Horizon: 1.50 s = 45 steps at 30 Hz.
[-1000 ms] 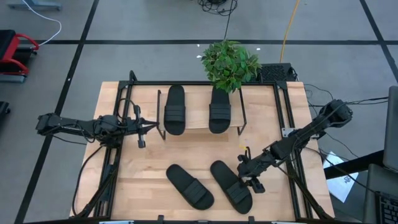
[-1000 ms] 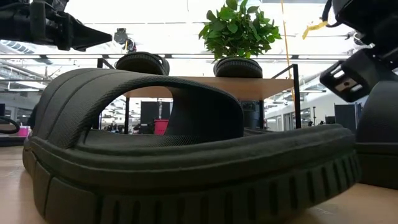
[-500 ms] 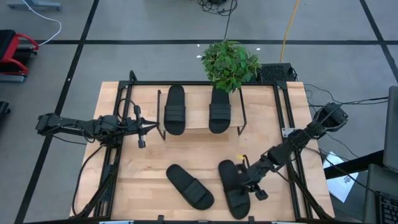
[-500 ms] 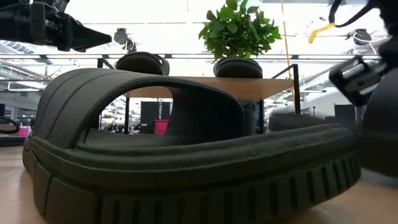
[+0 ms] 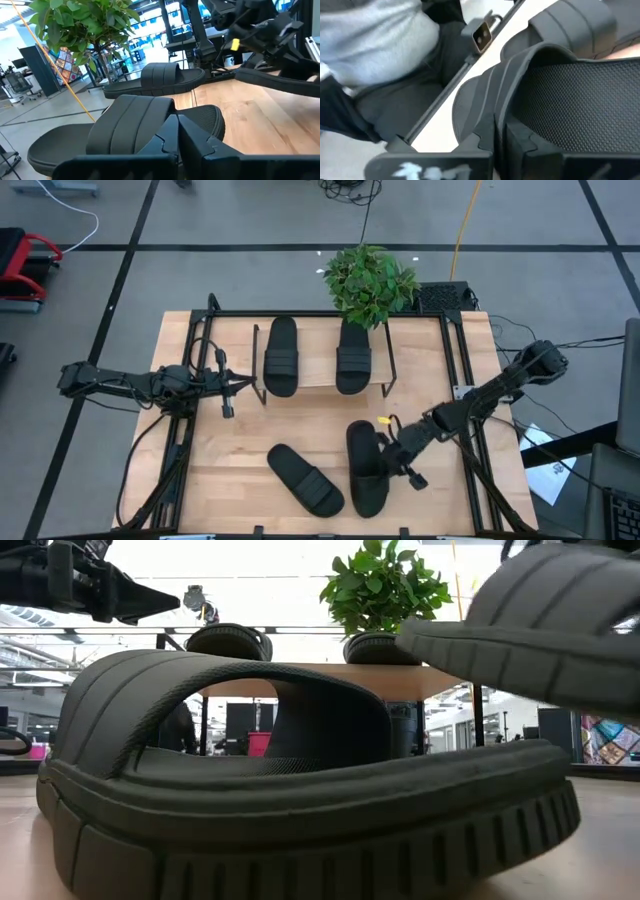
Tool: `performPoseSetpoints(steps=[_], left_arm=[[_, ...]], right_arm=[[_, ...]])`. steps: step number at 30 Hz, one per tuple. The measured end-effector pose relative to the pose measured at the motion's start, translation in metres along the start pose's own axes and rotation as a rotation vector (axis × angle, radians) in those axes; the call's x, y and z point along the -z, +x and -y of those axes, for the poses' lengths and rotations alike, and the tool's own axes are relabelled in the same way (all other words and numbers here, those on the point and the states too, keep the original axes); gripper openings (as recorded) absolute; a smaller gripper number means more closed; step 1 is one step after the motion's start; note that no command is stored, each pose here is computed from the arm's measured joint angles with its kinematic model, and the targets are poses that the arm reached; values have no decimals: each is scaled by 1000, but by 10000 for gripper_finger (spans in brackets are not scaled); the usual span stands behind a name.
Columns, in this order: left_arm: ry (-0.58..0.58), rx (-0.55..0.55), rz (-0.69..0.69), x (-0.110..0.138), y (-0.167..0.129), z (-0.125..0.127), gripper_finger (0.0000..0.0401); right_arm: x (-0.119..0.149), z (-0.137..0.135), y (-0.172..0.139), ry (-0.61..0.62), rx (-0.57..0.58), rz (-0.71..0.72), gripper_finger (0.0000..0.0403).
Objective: Pick and place slides into the shelf
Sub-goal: Put the black slide under the shelf
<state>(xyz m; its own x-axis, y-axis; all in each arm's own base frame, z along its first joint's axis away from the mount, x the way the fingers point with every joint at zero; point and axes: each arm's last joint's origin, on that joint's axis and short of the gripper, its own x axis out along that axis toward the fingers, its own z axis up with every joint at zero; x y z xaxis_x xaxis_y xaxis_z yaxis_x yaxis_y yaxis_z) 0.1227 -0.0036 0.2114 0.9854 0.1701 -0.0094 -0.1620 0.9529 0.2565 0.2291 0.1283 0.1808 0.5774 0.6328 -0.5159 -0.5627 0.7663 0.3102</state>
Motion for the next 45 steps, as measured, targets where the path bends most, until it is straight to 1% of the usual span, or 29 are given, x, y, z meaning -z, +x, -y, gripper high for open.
performPoseSetpoints(steps=[5, 9, 18, 22, 26, 29, 33, 38, 41, 45], left_arm=[[-1, 0, 0, 0, 0, 0, 25], [-1, 0, 0, 0, 0, 0, 27], [1, 1, -2, 0, 0, 0, 3], [1, 1, -2, 0, 0, 0, 5], [1, 1, -2, 0, 0, 0, 20], [1, 1, -2, 0, 0, 0, 28], [1, 1, -2, 0, 0, 0, 32], [1, 1, -2, 0, 0, 0, 32], [1, 1, -2, 0, 0, 0, 32], [1, 1, -2, 0, 0, 0, 31]], right_arm=[[-3, 25, -11, 81, -31, 0, 2], [-1, 41, -14, 123, -16, -12, 2], [10, 69, -11, 222, 84, -50, 1], [11, 75, -12, 242, 130, -46, 4], [9, 77, -14, 204, 200, -35, 27], [8, 75, -13, 179, 199, -27, 55], [7, 74, -15, 176, 207, -19, 95], [2, 74, -20, 155, 307, 15, 137], [0, 71, -24, 120, 366, 22, 147], [-3, 65, -25, 64, 362, 27, 149]])
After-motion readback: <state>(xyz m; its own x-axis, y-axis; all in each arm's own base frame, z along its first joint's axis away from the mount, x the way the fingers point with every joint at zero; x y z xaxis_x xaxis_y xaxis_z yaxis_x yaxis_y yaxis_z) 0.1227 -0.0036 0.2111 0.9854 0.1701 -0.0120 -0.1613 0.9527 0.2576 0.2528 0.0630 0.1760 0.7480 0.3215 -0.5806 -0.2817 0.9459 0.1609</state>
